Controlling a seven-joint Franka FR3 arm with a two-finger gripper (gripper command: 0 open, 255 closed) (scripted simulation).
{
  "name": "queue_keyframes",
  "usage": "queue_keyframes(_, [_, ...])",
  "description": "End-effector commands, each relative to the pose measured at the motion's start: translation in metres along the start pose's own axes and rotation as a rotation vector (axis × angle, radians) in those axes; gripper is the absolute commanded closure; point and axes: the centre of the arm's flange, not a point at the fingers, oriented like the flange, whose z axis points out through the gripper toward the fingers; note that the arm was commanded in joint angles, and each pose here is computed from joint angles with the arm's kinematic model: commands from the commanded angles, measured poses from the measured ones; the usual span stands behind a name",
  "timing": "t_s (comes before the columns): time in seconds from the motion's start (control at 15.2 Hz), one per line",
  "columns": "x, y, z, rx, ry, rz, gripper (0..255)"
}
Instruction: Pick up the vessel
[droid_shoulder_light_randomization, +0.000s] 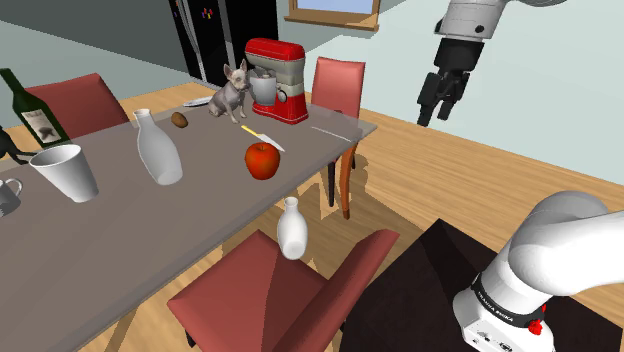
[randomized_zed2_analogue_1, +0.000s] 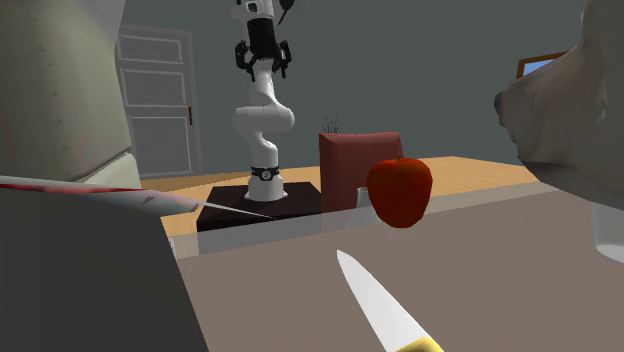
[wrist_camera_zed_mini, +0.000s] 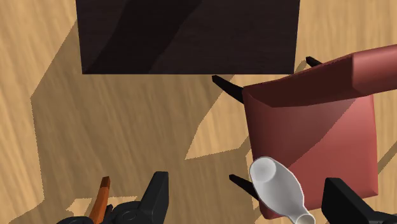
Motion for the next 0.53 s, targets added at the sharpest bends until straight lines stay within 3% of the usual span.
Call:
queue_keyframes(0.0, [0.0,0.0,0.0,0.0,0.0,0.0,0])
queue_keyframes(0.46, [0.055,-0.046,0.062,-0.027,-0.006,0.012,0])
